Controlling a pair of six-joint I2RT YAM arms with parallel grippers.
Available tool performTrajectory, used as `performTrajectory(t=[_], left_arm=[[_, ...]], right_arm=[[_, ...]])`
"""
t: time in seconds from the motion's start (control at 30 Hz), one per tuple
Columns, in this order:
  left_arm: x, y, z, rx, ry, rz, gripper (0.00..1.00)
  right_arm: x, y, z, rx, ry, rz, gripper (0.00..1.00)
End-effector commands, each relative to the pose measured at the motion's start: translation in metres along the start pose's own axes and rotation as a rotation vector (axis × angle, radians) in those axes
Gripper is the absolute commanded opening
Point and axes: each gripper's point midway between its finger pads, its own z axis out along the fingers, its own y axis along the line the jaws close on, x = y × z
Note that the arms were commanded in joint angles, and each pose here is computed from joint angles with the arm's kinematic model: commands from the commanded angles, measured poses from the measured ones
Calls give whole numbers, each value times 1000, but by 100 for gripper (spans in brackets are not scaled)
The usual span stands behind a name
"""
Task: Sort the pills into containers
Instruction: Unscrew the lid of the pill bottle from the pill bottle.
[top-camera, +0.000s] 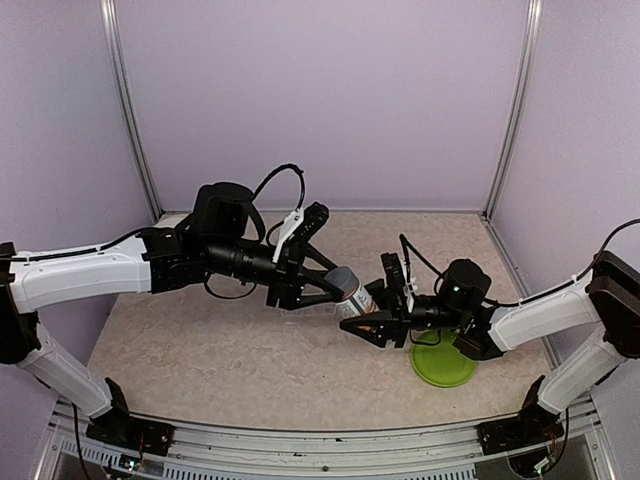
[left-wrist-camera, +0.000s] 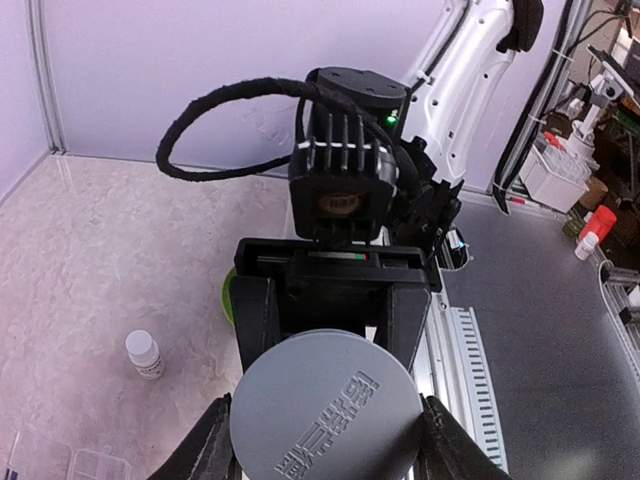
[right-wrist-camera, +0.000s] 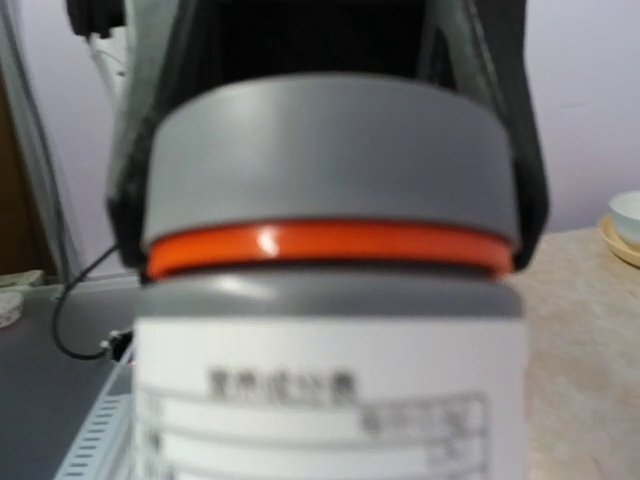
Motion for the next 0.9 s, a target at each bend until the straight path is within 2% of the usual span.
performTrajectory(t=[0.0, 0.13, 0.33, 0.43, 0.5, 0.67, 0.8, 0.87], left_arm=[[-11, 53, 0, -211, -77, -275, 21], [-7, 61, 7, -253, -83, -386, 21], [-1, 72, 9, -366, -85, -446, 24], [-2, 71, 8, -380, -93, -445, 31], [-7, 70, 4, -380, -108, -425, 42], [-25, 62, -16, -375, -181, -301, 77], [-37, 58, -26, -359, -213, -225, 97], [-41, 53, -26, -336, -224, -194, 99]], right_arm=[[-13, -35, -6, 223, -4, -152, 5], [-20, -48, -15, 359, -6, -214, 0], [-24, -57, -24, 458, 0, -261, 0], [-24, -57, -25, 468, 6, -267, 0], [-24, -53, -22, 440, 8, -264, 0], [-34, -35, -18, 345, -18, -231, 0], [-37, -23, -10, 263, -6, -185, 0], [-37, -17, -5, 226, 2, -166, 0]])
